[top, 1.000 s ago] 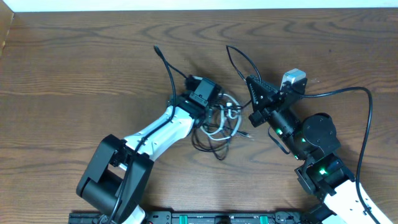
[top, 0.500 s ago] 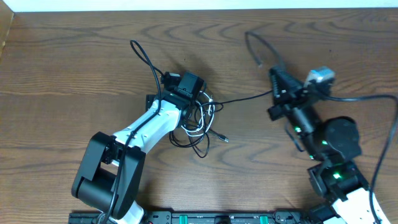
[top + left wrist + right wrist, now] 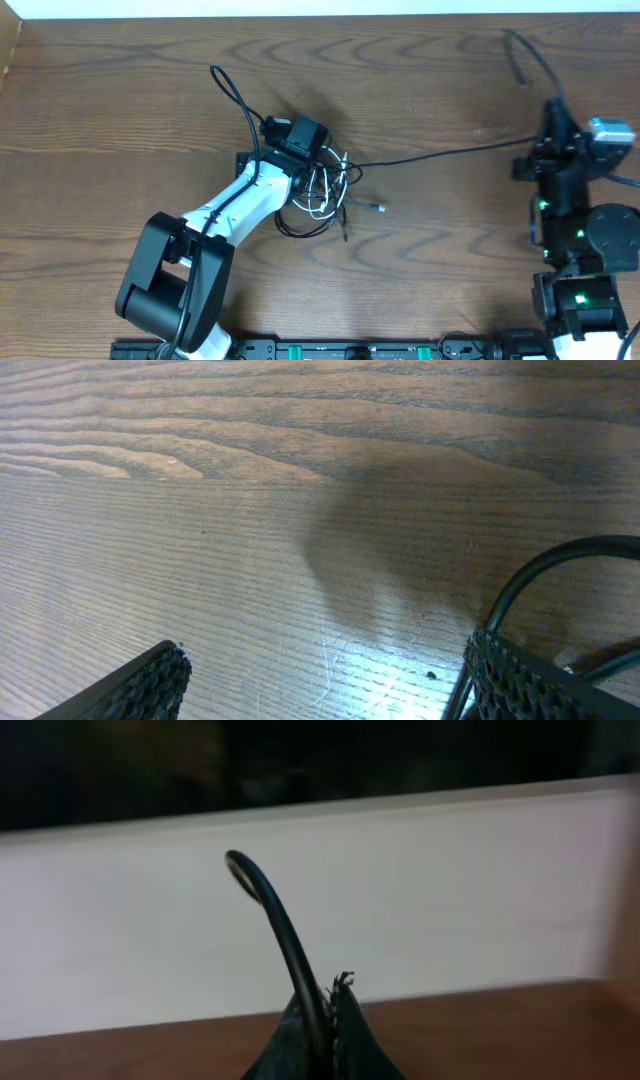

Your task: Untangle cables

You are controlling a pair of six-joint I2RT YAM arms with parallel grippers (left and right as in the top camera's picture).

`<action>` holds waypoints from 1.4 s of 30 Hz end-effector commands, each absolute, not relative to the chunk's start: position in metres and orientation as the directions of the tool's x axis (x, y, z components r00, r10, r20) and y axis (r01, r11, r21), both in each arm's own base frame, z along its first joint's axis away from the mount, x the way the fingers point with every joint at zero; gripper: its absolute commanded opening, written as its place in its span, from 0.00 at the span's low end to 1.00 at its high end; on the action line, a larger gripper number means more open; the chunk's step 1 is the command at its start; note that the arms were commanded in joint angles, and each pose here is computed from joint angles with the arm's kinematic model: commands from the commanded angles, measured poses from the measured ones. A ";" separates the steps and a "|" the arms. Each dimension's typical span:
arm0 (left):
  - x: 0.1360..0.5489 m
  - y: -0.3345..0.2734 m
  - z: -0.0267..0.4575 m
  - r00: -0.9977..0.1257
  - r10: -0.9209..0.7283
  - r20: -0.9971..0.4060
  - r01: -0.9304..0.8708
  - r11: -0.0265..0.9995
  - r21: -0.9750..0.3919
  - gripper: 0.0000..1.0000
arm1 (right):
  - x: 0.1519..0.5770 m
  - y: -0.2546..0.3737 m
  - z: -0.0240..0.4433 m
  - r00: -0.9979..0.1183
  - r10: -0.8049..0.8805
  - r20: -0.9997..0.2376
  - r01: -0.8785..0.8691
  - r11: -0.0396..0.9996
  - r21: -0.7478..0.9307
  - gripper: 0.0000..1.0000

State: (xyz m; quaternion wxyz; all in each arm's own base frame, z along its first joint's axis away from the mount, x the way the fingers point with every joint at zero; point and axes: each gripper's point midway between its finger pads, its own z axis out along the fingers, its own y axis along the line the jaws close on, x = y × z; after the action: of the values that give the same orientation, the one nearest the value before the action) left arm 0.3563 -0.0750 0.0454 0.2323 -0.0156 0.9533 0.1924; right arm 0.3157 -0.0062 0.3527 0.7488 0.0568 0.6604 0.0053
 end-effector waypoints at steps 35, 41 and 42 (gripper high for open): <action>0.354 -0.075 0.040 -0.900 0.037 -0.434 -0.127 0.931 0.342 0.08 | 0.351 -0.033 0.229 -0.316 0.211 -0.925 0.031 0.977 0.212 0.99; 0.357 -0.082 0.041 -0.896 0.026 -0.444 -0.121 0.946 0.300 0.07 | 0.339 0.027 0.237 -0.371 0.221 -0.902 -0.291 0.895 0.339 0.99; 0.357 -0.085 0.043 -0.893 0.022 -0.449 -0.119 0.952 0.283 0.07 | 0.337 0.033 0.238 -0.383 0.235 -0.893 -0.315 0.876 0.366 0.99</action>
State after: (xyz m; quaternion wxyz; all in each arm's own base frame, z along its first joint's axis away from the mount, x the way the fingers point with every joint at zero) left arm 0.3563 -0.0807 0.0426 0.2297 -0.0220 0.9577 0.1718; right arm 0.3477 -0.0080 0.2269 0.5737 0.0299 0.8078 0.1324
